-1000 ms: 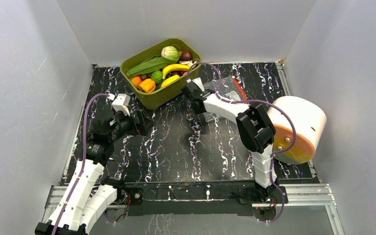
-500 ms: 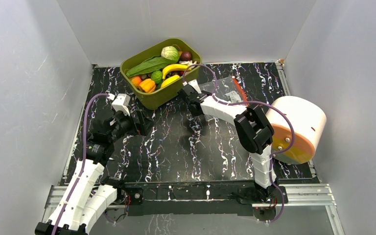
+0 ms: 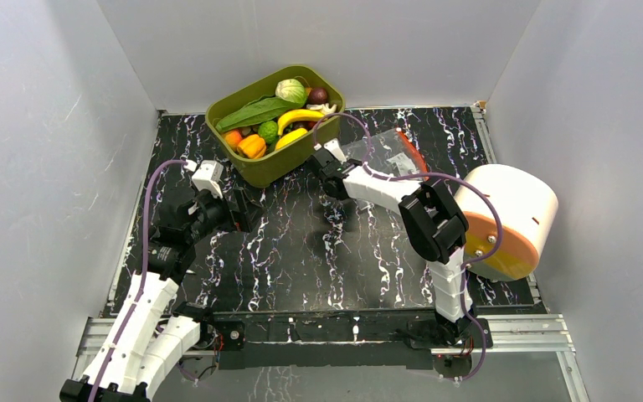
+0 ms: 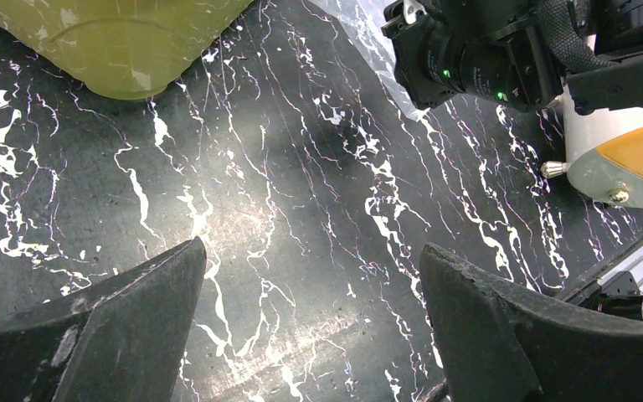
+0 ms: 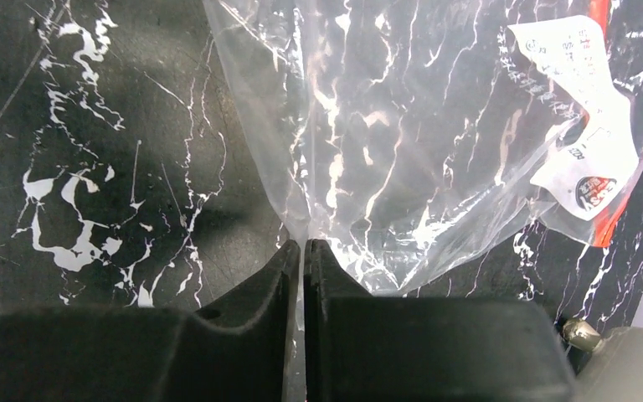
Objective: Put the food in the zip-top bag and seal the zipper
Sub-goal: Pick up the zipper food storage bag at the center of the board.
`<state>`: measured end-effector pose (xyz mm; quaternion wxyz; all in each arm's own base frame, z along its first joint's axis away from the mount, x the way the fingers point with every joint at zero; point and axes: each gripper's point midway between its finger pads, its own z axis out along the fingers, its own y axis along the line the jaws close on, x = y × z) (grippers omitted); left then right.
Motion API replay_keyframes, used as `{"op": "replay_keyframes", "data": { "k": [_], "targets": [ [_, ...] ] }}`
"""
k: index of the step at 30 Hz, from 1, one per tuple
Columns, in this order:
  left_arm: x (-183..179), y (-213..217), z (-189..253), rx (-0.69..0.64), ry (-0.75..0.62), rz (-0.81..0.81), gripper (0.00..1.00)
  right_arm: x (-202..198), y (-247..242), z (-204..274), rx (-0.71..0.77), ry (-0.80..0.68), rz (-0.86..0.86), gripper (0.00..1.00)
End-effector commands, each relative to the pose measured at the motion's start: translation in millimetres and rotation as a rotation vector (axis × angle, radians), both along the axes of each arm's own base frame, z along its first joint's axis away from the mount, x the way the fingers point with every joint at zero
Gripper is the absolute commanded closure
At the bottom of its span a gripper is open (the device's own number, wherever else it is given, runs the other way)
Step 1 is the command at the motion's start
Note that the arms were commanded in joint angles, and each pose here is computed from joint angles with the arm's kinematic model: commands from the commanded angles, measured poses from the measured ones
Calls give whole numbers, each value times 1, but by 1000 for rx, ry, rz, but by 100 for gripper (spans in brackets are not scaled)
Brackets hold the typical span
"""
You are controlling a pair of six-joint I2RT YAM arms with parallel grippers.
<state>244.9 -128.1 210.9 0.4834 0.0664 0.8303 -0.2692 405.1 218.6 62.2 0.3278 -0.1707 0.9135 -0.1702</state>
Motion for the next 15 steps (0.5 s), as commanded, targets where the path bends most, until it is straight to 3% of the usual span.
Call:
{"op": "replay_keyframes", "data": {
  "k": [1,11,15],
  "targets": [
    [0,0,1,8,-10,-6,2,6,-1,17,13,-63,-3,98],
    [-1,-2,-1,-5,-37,-14,2,-32,2,48,134,-22,71,100],
    [-4,-9,0,-16,-75,-72,2,-56,-4,81,230,-42,91,100]
  ]
}}
